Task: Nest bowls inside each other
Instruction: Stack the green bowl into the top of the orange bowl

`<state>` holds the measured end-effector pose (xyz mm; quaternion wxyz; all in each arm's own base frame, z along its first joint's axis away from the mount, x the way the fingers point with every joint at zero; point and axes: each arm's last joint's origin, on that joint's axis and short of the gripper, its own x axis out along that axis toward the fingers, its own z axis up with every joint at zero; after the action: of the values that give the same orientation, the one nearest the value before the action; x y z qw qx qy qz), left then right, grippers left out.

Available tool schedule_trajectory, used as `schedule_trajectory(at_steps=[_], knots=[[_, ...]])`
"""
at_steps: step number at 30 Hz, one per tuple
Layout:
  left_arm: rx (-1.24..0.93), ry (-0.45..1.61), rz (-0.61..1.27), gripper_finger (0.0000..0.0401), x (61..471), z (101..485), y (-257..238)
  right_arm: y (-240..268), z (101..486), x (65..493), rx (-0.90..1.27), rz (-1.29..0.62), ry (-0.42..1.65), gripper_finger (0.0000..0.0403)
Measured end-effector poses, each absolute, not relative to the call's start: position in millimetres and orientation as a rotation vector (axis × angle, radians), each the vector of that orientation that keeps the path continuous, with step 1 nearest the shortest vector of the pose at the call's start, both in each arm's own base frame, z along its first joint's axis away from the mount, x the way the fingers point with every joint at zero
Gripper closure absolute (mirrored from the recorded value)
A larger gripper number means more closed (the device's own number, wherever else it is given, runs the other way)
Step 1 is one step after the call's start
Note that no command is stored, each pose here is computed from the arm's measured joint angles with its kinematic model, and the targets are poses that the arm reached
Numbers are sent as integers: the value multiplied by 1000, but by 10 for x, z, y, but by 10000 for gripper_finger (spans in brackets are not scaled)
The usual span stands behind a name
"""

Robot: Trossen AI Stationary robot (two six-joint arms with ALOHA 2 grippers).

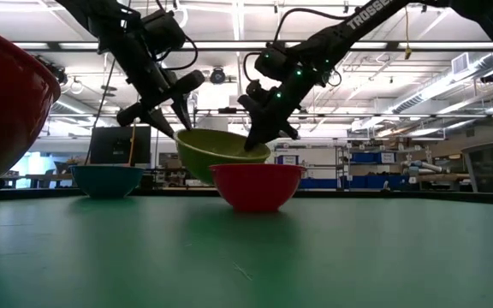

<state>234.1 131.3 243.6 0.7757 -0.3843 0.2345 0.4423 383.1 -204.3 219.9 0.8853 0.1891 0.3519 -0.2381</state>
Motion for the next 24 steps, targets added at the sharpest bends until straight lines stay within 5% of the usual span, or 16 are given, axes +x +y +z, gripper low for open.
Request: schedule_trajectory(at_steps=[12, 19, 24], knots=[[-813, 503, 948, 294, 2336, 2449, 1335, -2038, 2361, 3832, 325, -457, 662, 370], [-819, 534, 949, 381, 2315, 2428, 1335, -2022, 2383, 3846, 337, -443, 646, 369], [-835, 611, 949, 391, 2243, 2421, 1291, -2012, 2399, 3853, 445, -415, 617, 336]])
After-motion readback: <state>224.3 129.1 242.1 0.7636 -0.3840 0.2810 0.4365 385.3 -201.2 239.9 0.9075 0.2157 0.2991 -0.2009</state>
